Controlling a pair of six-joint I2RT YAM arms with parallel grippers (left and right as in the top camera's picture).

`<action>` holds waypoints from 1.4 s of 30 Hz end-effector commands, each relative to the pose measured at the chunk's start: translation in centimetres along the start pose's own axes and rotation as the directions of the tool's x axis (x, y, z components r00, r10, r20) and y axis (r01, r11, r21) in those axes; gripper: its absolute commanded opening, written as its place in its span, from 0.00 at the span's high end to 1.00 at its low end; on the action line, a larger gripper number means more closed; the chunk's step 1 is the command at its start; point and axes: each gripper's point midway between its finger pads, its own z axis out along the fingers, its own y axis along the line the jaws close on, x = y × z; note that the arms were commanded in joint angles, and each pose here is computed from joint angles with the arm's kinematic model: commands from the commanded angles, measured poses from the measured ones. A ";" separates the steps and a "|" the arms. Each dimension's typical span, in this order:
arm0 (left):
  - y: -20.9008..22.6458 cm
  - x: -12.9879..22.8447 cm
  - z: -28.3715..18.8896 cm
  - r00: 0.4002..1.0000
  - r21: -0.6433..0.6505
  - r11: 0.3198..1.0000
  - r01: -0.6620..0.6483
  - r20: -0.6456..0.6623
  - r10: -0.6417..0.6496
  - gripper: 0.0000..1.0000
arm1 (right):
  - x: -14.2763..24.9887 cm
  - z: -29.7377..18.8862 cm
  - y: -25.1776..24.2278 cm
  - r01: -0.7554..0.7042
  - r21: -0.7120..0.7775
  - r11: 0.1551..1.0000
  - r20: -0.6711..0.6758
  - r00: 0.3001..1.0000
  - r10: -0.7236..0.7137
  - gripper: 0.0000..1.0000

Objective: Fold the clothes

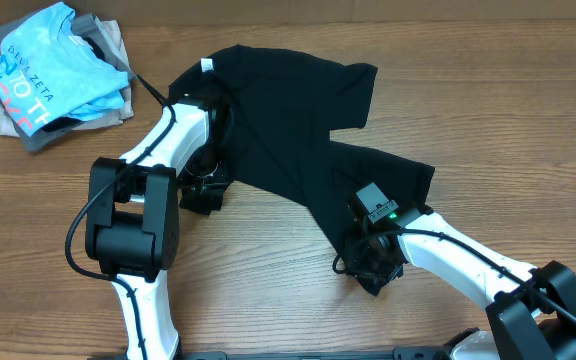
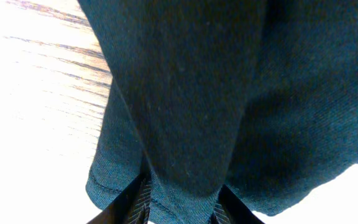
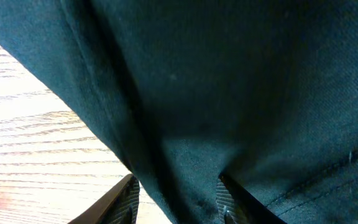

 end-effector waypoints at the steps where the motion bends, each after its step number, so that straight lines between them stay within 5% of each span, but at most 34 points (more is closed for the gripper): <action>1: 0.3 -0.8 -0.2 1.000 -0.009 1.000 0.022 0.020 -0.021 0.67 | 0.6 0.7 0.0 -0.026 -0.001 1.000 -0.035 0.999 0.026 0.56; 3: 0.2 -0.9 -0.2 1.000 -0.008 1.000 0.022 0.022 -0.021 0.67 | 0.5 0.7 -0.2 -0.055 0.007 0.998 -0.030 0.998 0.055 0.62; 8: 0.1 -1.1 -0.2 0.999 -0.005 1.000 0.015 0.030 -0.015 0.81 | 0.3 0.6 -0.9 -0.120 0.045 0.992 -0.008 0.993 0.120 0.95; 12: 0.3 -1.0 -0.9 1.000 -0.008 1.000 0.014 0.022 -0.014 0.96 | -0.7 -0.2 -1.8 -0.178 0.102 0.979 0.039 0.984 0.175 0.96; 20: 2.0 -1.0 -4.3 1.000 -0.082 0.997 0.013 0.026 -0.011 0.96 | -6.1 -6.9 -2.0 -0.257 0.140 0.956 0.209 0.952 0.225 0.96; 28: 2.3 -1.1 -4.6 0.999 -0.099 0.995 0.028 0.030 -0.025 0.96 | -13.9 -15.9 -3.3 -0.336 0.019 0.942 0.434 0.851 0.295 0.96; 34: 2.9 -1.5 -4.6 0.998 -0.131 0.990 0.046 0.055 -0.040 0.96 | -20.3 -21.7 -8.5 -0.421 -0.139 0.896 0.617 0.671 0.411 0.96; 42: 2.9 -2.4 -4.7 0.994 -0.132 0.990 0.059 0.096 -0.047 0.96 | -27.0 -30.6 -15.7 -0.403 -0.339 0.850 0.825 0.307 0.474 0.96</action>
